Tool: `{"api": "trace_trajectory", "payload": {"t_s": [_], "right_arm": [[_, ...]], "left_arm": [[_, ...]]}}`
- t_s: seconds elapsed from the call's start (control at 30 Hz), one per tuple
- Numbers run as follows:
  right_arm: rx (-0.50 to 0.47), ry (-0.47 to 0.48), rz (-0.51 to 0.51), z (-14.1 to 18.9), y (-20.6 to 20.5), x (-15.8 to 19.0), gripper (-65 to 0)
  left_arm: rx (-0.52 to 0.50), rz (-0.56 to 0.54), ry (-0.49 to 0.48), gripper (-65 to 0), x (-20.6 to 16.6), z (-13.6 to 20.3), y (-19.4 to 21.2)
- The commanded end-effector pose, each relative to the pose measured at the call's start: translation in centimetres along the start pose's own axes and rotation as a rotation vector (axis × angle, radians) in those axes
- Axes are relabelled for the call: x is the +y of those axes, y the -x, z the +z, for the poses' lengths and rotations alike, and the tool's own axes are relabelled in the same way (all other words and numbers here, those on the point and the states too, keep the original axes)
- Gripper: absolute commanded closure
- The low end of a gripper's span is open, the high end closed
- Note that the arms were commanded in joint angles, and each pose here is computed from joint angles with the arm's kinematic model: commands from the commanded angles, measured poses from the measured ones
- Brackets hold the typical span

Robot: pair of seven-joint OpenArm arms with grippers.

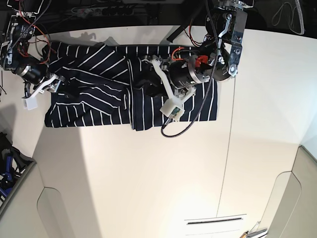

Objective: Fold the T-shirt properly
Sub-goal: 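Lift the strip end with the left gripper and fold it toward the right gripper, then drag the folded shirt toward the right arm's base with the right gripper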

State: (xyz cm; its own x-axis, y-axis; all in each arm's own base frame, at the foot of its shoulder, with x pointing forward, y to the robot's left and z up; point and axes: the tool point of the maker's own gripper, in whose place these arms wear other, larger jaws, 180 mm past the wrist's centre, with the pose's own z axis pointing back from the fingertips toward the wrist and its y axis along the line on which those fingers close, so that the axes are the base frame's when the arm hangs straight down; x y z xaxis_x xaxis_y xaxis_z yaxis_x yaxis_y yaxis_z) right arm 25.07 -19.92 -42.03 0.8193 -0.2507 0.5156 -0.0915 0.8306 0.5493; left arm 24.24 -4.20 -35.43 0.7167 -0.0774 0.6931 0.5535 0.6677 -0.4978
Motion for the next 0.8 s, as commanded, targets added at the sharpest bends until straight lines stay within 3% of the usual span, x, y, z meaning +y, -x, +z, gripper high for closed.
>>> {"api": "trace_trajectory", "payload": {"t_s": [0.0, 0.1, 0.13, 0.2, 0.3, 0.4, 0.77], "right_arm": [[0.056, 0.030, 0.023, 0.2, 0.7, -0.6, -43.4], [0.060, 0.029, 0.028, 0.1, 0.8, -0.5, -42.1], [0.060, 0.030, 0.030, 0.1, 0.8, -0.5, -38.7], [0.064, 0.037, 0.038, 0.2, 0.8, -0.5, -24.9], [0.083, 0.067, 0.056, 0.3, 1.0, -1.1, 0.0], [0.089, 0.093, 0.066, 0.9, 0.8, -1.9, 0.0], [0.035, 0.257, 0.157, 7.4, -4.5, -7.1, 0.0]], "left_arm": [[-0.041, -0.020, 0.014, -33.1, -0.4, 0.1, -1.2], [-0.034, -0.032, -0.003, -33.1, -0.1, 0.1, -1.1], [-0.032, -0.034, -0.005, -33.0, -0.1, 0.1, -1.0], [-0.031, -0.035, -0.006, -32.0, -0.1, 0.1, -1.0], [-0.034, -0.048, 0.000, -23.9, -0.3, 0.3, -1.2], [-0.032, -0.083, 0.012, -19.5, -0.8, 0.6, -1.5], [-0.021, -0.150, -0.015, -19.5, -0.4, 2.2, -2.0]]}}
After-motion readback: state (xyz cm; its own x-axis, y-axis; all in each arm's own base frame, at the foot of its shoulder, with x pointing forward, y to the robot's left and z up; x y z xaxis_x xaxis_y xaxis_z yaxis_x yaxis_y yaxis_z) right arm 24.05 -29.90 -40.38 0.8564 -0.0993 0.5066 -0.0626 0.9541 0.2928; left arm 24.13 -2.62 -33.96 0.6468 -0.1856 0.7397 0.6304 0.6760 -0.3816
